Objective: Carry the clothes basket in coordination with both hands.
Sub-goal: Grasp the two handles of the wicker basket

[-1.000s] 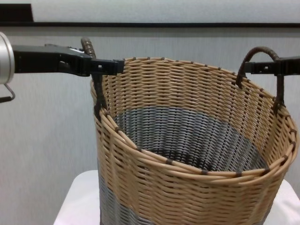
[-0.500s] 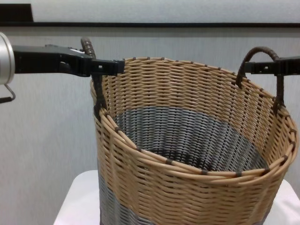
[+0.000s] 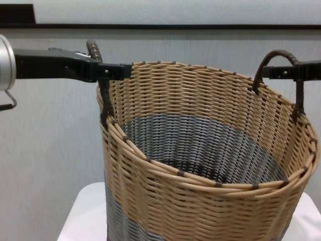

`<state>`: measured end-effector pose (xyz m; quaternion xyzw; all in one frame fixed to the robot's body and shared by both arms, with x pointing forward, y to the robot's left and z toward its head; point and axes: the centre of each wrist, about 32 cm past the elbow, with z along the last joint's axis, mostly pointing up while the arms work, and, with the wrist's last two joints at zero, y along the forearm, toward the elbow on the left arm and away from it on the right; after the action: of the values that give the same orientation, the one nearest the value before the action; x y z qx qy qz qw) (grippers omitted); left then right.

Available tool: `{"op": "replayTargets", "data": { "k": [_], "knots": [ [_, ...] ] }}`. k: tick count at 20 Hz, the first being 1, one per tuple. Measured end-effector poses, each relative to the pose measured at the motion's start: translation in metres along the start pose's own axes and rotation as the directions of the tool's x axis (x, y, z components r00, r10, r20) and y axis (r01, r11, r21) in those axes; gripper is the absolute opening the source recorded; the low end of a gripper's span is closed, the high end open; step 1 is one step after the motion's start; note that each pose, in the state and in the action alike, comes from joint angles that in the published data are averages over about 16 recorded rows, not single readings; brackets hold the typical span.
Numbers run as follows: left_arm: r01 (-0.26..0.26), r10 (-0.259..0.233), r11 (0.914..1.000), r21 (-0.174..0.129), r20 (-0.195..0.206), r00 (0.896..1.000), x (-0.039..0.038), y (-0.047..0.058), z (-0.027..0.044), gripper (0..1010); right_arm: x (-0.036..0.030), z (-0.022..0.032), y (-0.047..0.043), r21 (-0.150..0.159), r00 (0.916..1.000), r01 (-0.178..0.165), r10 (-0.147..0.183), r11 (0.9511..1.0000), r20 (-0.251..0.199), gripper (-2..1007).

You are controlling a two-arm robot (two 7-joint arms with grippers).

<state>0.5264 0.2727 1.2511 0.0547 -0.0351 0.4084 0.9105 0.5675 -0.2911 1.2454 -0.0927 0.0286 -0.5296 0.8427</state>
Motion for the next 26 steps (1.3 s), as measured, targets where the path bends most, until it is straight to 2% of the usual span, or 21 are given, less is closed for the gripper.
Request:
{"op": "replayTargets", "data": {
  "k": [7, 18, 26],
  "knots": [
    [0.001, -0.001, 1.0, 0.0, -0.001, 1.0, -0.0001, 0.0, 0.0001, 632, 0.0, 0.0, 0.0, 0.0, 1.0, 0.0, 0.0, 1.0, 0.0, 737],
    [0.001, -0.001, 1.0, 0.0, -0.001, 1.0, -0.0002, 0.0, 0.0001, 212, 0.0, 0.0, 0.0, 0.0, 1.0, 0.0, 0.0, 1.0, 0.0, 325],
    [0.001, -0.001, 1.0, 0.0, -0.001, 1.0, -0.0002, 0.0, 0.0001, 37, 0.0, -0.0001, 0.0, 0.0, 1.0, 0.0, 0.0, 1.0, 0.0, 99]
  ]
}}
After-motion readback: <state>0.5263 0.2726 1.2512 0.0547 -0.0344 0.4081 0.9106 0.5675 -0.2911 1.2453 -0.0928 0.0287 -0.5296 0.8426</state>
